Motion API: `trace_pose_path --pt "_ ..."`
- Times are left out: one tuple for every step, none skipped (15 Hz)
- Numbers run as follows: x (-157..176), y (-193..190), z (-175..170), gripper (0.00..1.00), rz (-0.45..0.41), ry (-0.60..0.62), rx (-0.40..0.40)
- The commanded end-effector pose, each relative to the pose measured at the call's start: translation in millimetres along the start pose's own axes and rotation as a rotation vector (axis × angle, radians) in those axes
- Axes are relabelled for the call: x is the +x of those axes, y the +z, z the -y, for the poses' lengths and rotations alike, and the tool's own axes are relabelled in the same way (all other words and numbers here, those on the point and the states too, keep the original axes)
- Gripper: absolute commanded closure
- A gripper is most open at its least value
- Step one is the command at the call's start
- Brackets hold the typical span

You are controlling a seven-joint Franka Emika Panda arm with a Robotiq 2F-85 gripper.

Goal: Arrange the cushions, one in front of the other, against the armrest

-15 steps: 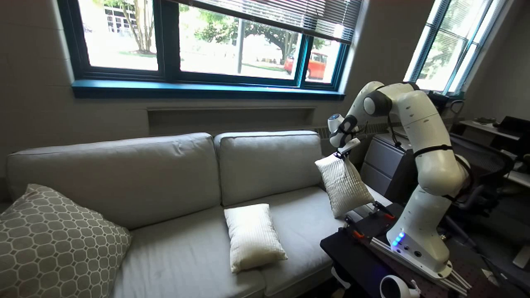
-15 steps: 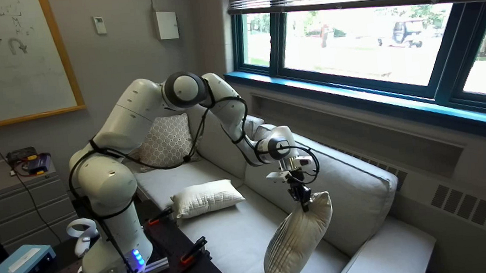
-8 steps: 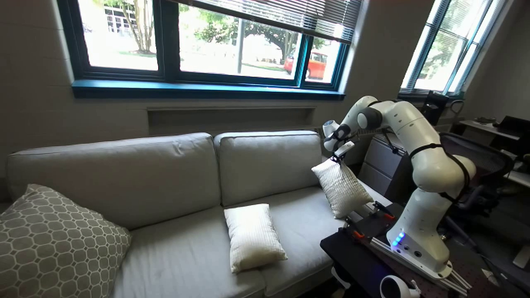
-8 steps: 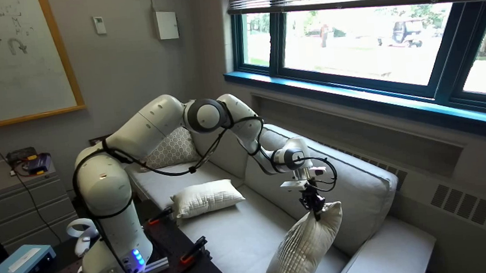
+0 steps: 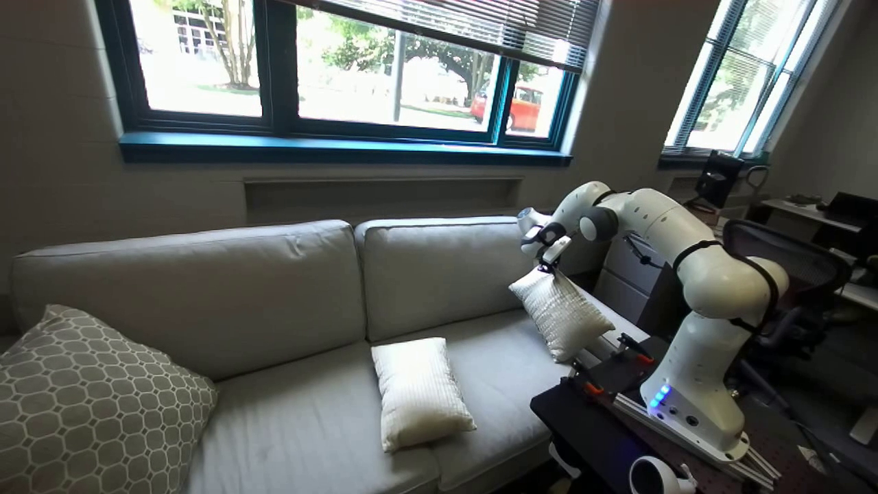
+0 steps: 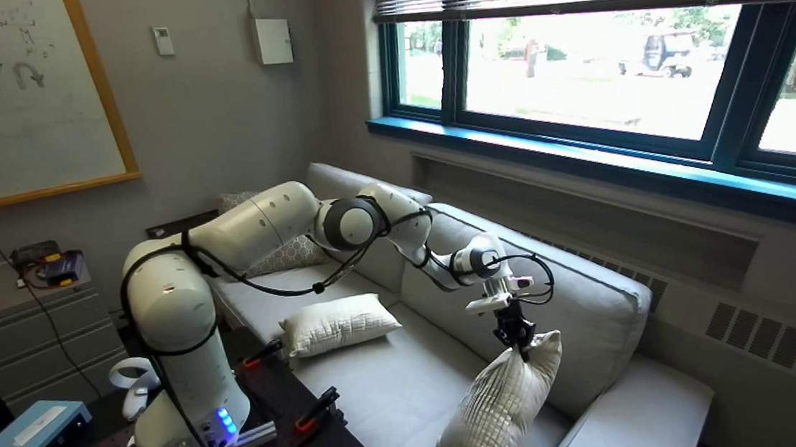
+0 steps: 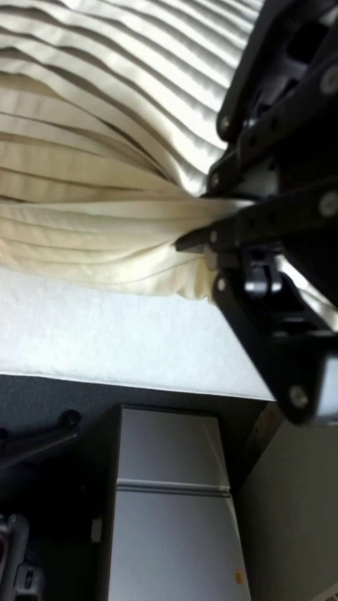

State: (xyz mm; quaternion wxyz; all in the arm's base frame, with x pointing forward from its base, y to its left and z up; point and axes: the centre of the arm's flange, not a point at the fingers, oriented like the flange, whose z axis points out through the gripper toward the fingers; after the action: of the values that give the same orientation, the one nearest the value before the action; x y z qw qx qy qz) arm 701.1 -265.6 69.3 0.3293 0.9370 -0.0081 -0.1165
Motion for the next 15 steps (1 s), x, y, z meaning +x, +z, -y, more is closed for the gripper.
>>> trace_pose_path --pt "69.0 28.3 -27.3 0.92 0.033 -0.024 -0.102" --pt "71.4 33.6 -30.5 0.92 0.025 -0.019 -0.112" --pt "74.0 37.9 -34.0 0.93 0.018 -0.012 -0.123" --pt "76.8 42.6 -37.1 0.93 -0.005 0.004 -0.131" --pt "79.7 46.4 -40.5 0.93 -0.022 0.018 -0.136" --pt "82.2 49.0 -43.6 0.93 -0.043 0.031 -0.135" --pt "84.3 50.7 -44.8 0.93 -0.062 0.04 -0.132" --pt "86.1 51.7 -43.9 0.92 -0.079 0.049 -0.125" --pt "88.6 52.3 -41.5 0.92 -0.099 0.049 -0.124" --pt "90.0 52.3 -39.1 0.92 -0.114 0.044 -0.124" --pt "93.7 52.0 -35.0 0.93 -0.126 0.038 -0.12" --pt "95.7 51.2 -30.8 0.93 -0.136 0.032 -0.118" --pt "97.2 49.2 -25.9 0.93 -0.144 0.024 -0.111" --pt "98.2 47.7 -20.7 0.93 -0.149 0.016 -0.107" --pt "98.9 46.8 -15.5 0.93 -0.152 0.005 -0.108"
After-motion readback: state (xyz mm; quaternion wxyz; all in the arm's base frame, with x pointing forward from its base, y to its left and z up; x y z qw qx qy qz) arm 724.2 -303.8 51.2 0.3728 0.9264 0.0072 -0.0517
